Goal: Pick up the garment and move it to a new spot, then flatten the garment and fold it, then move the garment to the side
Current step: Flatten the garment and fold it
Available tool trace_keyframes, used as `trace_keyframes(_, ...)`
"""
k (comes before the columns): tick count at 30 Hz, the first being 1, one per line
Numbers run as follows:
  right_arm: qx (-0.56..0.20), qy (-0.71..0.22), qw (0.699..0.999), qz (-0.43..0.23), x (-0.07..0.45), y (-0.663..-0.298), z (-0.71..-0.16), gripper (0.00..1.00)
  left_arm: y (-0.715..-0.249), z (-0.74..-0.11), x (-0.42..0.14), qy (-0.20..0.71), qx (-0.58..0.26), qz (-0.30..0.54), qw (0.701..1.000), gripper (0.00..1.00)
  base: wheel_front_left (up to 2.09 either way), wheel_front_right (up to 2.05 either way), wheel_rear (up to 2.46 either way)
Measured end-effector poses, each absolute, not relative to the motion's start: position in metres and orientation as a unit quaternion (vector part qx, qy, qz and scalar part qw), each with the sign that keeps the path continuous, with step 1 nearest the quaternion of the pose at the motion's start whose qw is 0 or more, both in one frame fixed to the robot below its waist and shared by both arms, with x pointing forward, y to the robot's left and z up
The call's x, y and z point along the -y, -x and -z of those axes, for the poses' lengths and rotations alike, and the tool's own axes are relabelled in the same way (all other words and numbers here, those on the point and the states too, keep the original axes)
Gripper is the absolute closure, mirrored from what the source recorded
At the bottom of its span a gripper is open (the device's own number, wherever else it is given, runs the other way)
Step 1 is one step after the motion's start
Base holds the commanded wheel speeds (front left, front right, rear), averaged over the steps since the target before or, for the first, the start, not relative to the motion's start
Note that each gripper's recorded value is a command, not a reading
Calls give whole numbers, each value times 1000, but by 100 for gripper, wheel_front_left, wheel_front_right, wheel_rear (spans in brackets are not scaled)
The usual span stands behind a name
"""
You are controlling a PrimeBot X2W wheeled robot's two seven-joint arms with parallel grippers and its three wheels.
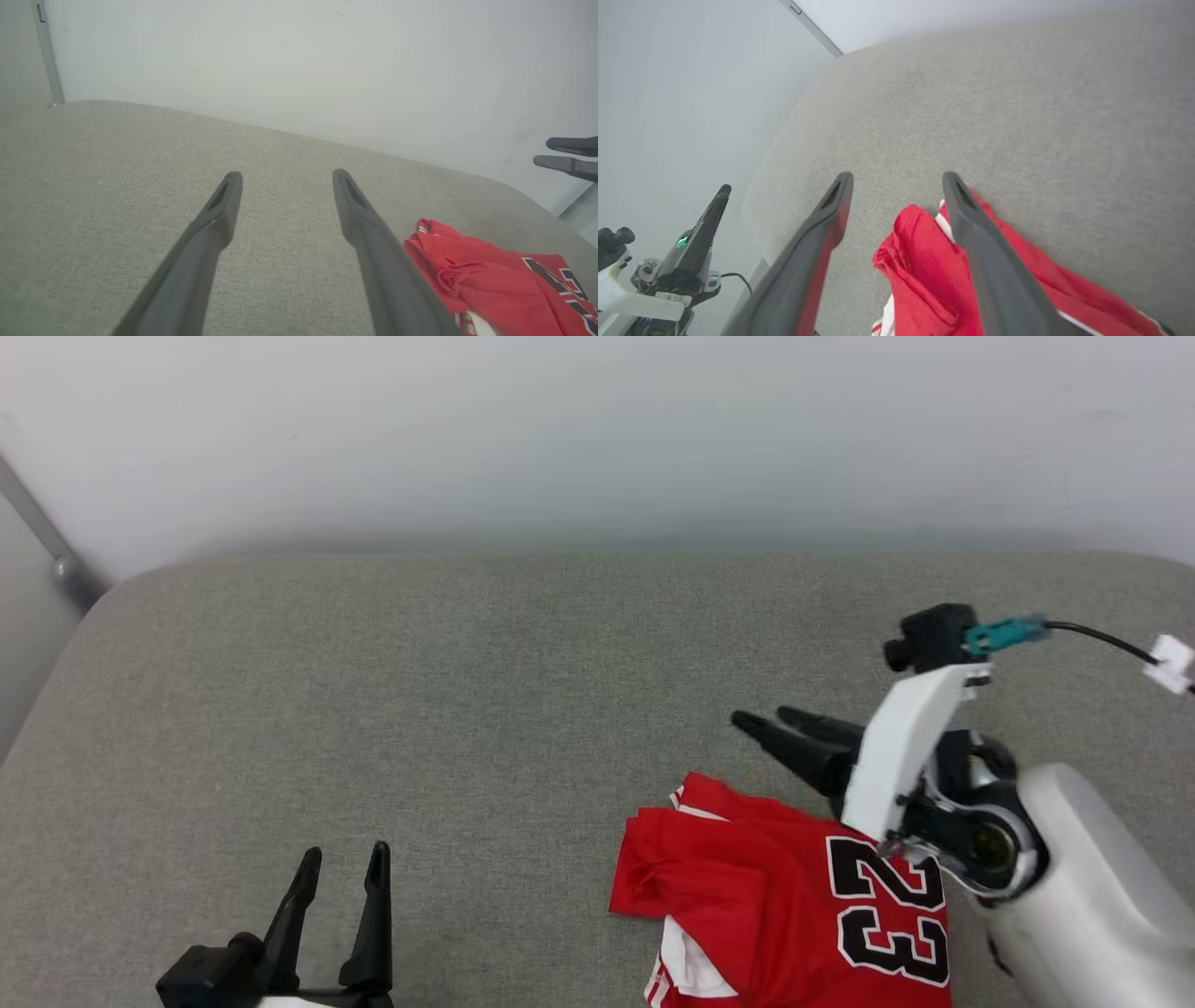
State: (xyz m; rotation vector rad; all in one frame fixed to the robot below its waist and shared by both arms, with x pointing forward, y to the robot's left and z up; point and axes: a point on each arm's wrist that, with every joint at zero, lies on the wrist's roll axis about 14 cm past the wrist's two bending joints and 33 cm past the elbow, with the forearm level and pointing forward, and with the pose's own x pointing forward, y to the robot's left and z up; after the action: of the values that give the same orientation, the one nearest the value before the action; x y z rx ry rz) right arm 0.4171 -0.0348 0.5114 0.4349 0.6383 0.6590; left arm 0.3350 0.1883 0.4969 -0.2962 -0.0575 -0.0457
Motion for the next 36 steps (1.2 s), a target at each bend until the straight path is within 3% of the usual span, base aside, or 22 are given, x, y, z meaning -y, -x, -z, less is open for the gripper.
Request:
trace_keyframes(1, -207, -179, 918, -287, 70, -424, -533, 0, -334, -498, -190, 148, 31, 21, 988, 0, 0, 0, 0)
trace_keyframes(2, -184, -165, 928, -279, 81, -422, -536, 0, -334, -498, -189, 149, 31, 21, 988, 0, 0, 0, 0)
trace_keyframes(11, -1, -165, 969, -183, 158, -383, -533, 0, -336, -504, -183, 162, 40, 28, 986, 0, 0, 0, 0)
trace_keyframes(15, 20, -136, 980, -143, 180, -367, -522, 0, -336, -511, -184, 164, 51, 27, 985, 0, 0, 0, 0)
trace_keyframes(18, 81, -121, 984, -104, 192, -361, -548, 0, -335, -513, -187, 168, 56, 22, 984, 0, 0, 0, 0)
trace_keyframes(27, 115, -59, 991, -22, 205, -319, -555, 0, -326, -520, -185, 151, 66, 26, 986, 0, 0, 0, 0)
trace_keyframes(36, 97, -35, 995, -2, 208, -304, -545, 0, -318, -521, -177, 117, 66, 40, 990, 0, 0, 0, 0)
